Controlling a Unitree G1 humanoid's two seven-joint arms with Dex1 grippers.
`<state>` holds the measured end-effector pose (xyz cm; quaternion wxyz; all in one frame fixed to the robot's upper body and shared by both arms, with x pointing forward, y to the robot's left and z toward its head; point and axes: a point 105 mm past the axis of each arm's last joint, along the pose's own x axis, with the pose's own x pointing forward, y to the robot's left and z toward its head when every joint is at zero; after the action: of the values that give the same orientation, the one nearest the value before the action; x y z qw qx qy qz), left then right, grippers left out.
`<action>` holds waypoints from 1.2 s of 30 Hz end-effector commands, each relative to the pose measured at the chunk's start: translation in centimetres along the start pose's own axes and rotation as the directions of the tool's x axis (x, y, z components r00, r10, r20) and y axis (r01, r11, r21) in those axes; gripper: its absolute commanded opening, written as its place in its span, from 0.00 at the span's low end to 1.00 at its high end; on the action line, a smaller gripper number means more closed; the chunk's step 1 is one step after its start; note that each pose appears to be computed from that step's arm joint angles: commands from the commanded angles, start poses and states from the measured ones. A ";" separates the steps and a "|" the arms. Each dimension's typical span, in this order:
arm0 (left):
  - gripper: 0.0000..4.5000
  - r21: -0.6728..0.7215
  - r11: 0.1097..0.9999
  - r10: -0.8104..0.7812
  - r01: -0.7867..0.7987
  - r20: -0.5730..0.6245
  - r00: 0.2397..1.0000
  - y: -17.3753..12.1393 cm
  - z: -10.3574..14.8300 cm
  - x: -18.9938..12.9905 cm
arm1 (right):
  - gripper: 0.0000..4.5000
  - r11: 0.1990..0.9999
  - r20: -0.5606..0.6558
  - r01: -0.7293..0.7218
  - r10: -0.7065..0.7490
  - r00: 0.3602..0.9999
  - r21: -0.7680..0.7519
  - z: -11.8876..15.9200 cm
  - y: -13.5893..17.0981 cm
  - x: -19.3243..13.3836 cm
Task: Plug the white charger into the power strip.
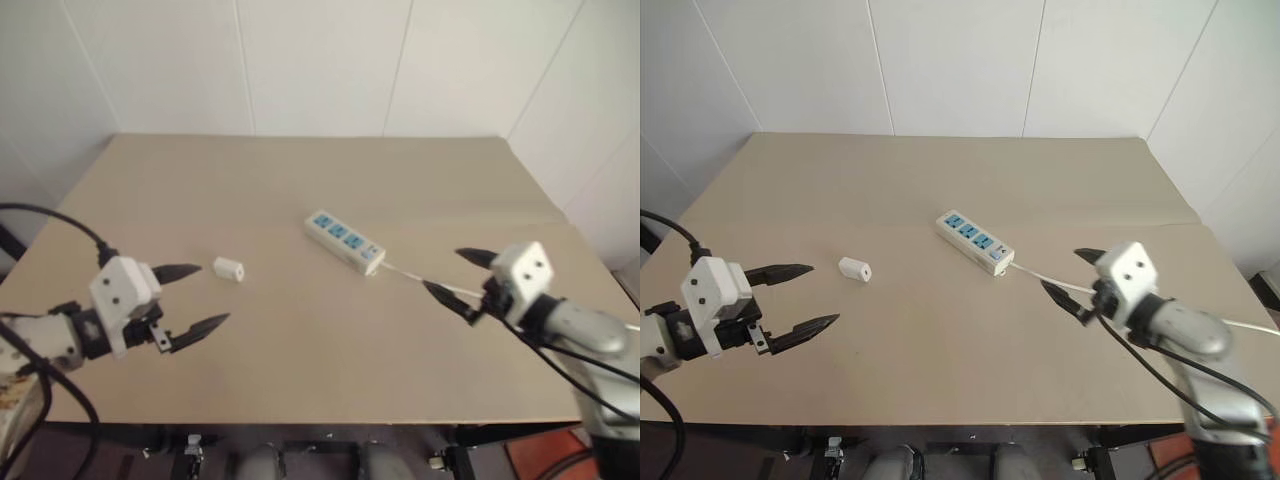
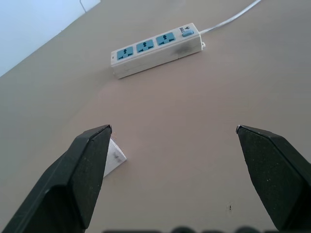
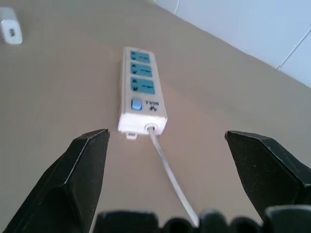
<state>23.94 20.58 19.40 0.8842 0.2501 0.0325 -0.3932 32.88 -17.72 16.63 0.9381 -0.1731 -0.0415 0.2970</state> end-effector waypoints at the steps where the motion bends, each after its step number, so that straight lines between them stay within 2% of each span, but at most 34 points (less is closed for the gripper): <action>1: 1.00 0.013 1.000 -0.005 0.004 0.039 0.999 -0.1 0.9 0.3 | 0.99 0.998 0.070 0.047 -0.050 0.996 0.052 0.4 -0.1 3.3; 6: 1.00 0.012 1.000 -0.012 0.011 0.049 0.999 -0.3 1.0 0.7 | 0.99 0.987 0.126 0.042 -0.062 0.990 0.153 0.1 0.6 7.0; 14: 1.00 0.010 1.000 -0.025 0.025 0.056 0.998 -0.6 1.2 0.8 | 0.99 0.987 0.050 0.021 -0.029 0.998 0.159 -3.0 0.3 10.2; 20: 1.00 0.019 0.999 -0.030 0.029 0.057 0.998 -0.5 1.4 0.8 | 0.99 0.986 0.021 0.017 -0.020 1.000 0.167 -4.1 0.0 11.4; 27: 1.00 0.029 0.999 -0.025 0.024 0.054 0.998 -0.4 1.5 0.6 | 0.99 0.975 0.026 -0.102 0.099 0.995 0.197 -4.4 1.5 12.0; 36: 1.00 0.033 0.999 -0.023 0.022 0.049 0.999 -0.5 1.4 0.5 | 0.99 0.974 -0.016 -0.104 0.109 0.994 0.201 -5.2 1.9 12.6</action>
<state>24.04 19.58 19.38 0.8818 0.2343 0.0227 -0.4086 42.71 -11.04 9.38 0.9348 -0.0760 0.0370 0.3450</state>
